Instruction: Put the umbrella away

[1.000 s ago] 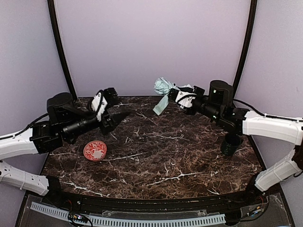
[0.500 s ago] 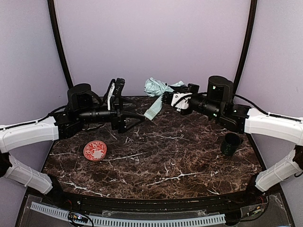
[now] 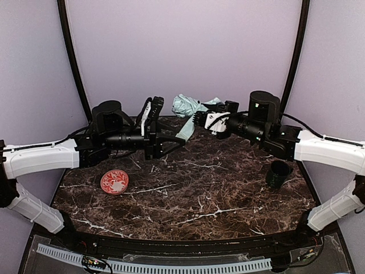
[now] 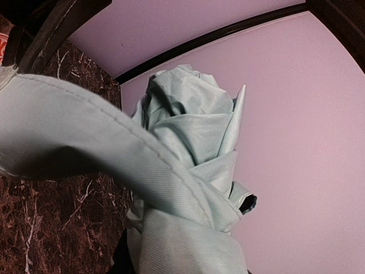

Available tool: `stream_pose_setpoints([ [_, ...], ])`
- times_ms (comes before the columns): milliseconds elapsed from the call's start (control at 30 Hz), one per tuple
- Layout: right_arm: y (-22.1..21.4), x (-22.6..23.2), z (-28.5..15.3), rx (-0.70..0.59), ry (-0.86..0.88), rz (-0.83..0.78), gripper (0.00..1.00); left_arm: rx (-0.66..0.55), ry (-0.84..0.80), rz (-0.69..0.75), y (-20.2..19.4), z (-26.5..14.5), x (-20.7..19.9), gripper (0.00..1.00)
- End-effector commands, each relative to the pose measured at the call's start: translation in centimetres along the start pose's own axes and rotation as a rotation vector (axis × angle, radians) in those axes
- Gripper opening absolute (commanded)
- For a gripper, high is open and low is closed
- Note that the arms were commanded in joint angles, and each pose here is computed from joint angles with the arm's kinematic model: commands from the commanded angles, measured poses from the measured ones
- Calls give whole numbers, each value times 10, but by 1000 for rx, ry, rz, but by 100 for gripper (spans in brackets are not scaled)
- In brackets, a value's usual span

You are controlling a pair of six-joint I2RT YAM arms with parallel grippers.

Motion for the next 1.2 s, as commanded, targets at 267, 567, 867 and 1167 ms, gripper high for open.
stream_pose_setpoints([
  [267, 19, -40, -6, -36, -131, 49, 0, 52, 121, 164, 17, 4, -1, 0],
  [567, -23, -24, 4, 130, -5, 249, 0, 293, 718, 952, 70, -24, -4, 0],
  [867, -55, -12, 10, 275, 38, 435, 0, 636, 983, 1524, 69, -23, 2, 0],
  [1167, -89, -57, 9, 409, -212, 552, 0, 921, 959, 1800, 35, -10, 4, 0],
])
Point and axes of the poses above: each gripper's point midway between its finger pads, its own z axis out along the fingers, its own x axis along the line the jaws close on, y = z × x, the point moved 2 cm from there along -z, back along the fingers, and after that the axes turned 6 degrees about z, right-handed, at the moved point
